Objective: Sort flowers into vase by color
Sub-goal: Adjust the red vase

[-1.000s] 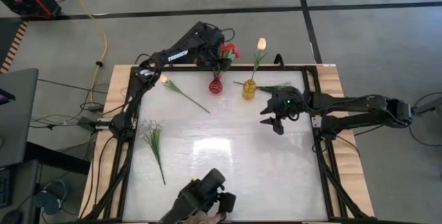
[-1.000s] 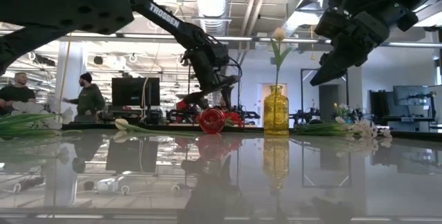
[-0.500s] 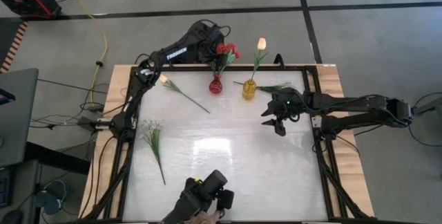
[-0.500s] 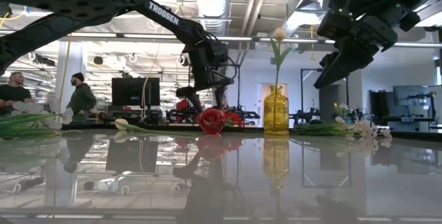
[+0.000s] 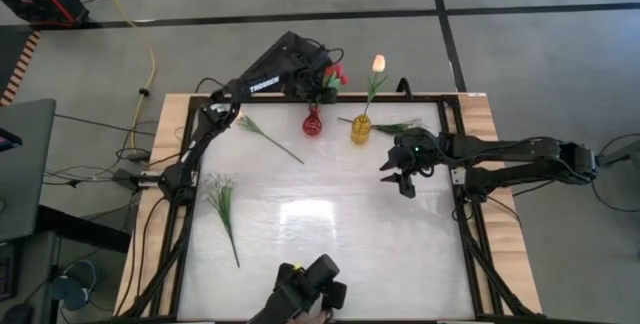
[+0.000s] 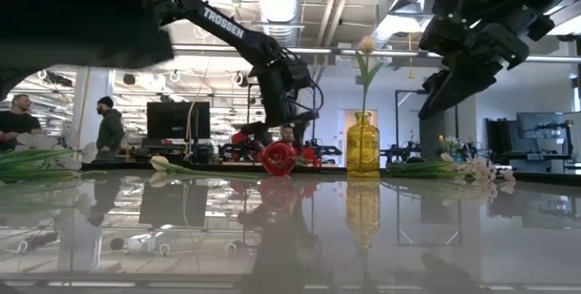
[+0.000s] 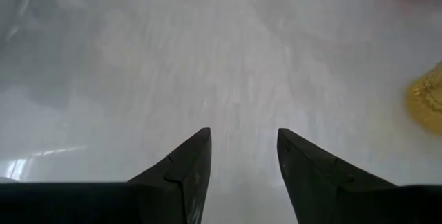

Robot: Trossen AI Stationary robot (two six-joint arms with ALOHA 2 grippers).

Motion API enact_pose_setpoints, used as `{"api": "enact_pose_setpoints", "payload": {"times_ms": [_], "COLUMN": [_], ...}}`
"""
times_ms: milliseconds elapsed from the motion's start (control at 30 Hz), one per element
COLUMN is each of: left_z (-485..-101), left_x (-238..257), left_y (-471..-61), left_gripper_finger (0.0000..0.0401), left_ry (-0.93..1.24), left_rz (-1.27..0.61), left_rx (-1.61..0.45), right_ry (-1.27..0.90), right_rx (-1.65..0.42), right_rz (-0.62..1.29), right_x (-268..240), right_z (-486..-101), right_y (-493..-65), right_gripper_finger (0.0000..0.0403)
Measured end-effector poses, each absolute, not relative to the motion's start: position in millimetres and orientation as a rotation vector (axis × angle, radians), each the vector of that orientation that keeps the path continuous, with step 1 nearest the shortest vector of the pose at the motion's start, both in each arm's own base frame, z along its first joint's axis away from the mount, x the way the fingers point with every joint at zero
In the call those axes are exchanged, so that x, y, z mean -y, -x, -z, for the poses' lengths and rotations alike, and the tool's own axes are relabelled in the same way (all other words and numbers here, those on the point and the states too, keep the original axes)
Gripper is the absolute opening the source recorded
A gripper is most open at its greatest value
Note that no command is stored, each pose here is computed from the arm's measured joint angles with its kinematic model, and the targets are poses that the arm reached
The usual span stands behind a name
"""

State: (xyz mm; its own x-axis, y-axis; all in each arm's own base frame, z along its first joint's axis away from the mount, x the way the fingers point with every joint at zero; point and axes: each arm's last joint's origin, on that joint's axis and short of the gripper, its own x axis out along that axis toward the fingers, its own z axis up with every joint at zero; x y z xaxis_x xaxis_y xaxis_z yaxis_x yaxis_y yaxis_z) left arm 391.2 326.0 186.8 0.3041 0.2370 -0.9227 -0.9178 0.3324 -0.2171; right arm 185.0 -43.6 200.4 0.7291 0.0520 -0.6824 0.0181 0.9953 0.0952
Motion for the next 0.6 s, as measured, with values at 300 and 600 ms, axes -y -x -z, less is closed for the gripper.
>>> {"api": "enact_pose_setpoints", "payload": {"times_ms": [300,600], "left_z": [-167.6,-162.8], "left_x": [-315.1,-299.7], "left_y": [-403.6,-403.4], "left_gripper_finger": [0.0261,0.002], "left_ry": [0.896,0.869], "left_rz": [-0.883,-0.833], "left_rx": [-0.997,-1.131], "right_ry": [-0.096,-0.096], "right_rx": [-0.762,-0.757], "right_rz": [-0.063,-0.09], "right_x": [37.7,31.2], "right_z": [-199.8,-200.4], "right_y": [-185.6,-187.3], "right_gripper_finger": [0.018,0.0173]}}
